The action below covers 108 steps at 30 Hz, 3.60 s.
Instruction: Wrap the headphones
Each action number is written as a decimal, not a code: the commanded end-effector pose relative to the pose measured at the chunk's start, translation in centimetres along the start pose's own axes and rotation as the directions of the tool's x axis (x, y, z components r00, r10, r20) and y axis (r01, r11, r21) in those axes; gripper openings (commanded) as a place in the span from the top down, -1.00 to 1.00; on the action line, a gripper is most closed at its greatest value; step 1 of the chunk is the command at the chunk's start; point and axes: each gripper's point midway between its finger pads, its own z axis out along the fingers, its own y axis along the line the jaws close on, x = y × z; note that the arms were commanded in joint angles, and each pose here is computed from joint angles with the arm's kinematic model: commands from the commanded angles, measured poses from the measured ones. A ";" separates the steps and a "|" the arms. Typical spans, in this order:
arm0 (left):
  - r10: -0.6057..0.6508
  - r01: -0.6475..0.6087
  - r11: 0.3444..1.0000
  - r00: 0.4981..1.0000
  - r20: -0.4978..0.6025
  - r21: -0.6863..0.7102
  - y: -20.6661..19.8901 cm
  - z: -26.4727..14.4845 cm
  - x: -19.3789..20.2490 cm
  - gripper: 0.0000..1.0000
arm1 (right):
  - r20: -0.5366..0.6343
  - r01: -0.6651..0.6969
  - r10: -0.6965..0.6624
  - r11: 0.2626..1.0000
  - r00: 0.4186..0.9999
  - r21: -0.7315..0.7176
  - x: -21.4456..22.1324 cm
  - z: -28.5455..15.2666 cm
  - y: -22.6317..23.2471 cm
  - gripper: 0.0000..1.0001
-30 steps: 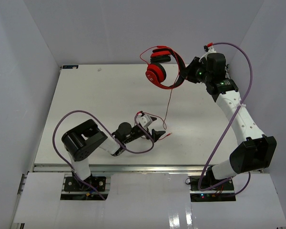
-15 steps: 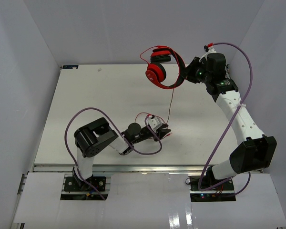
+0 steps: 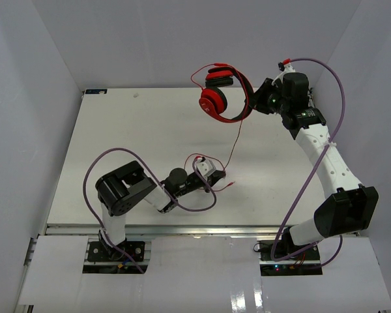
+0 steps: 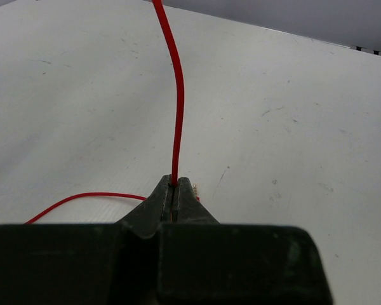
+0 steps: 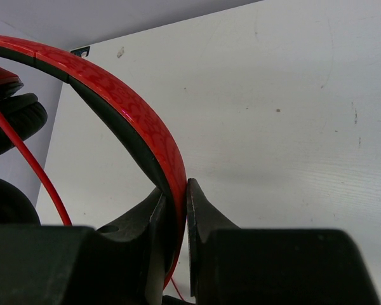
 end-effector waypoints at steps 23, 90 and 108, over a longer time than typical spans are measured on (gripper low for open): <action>0.068 -0.056 0.988 0.995 0.076 -0.140 13.1 -5.8 -8.2 1.00 | 0.087 0.429 -0.420 0.879 0.903 -0.207 -1.8 -7.3 4.5 0.85; -0.240 0.251 0.968 0.947 -0.212 0.027 13.4 -2.0 -22.2 1.00 | -0.225 0.692 -0.689 0.717 0.689 -0.080 8.7 -1.1 -4.7 0.85; -0.455 0.407 0.890 0.748 -0.483 -0.207 14.8 -2.3 -18.0 1.00 | -0.229 0.683 -0.649 0.720 0.726 0.125 6.2 0.1 -7.1 0.85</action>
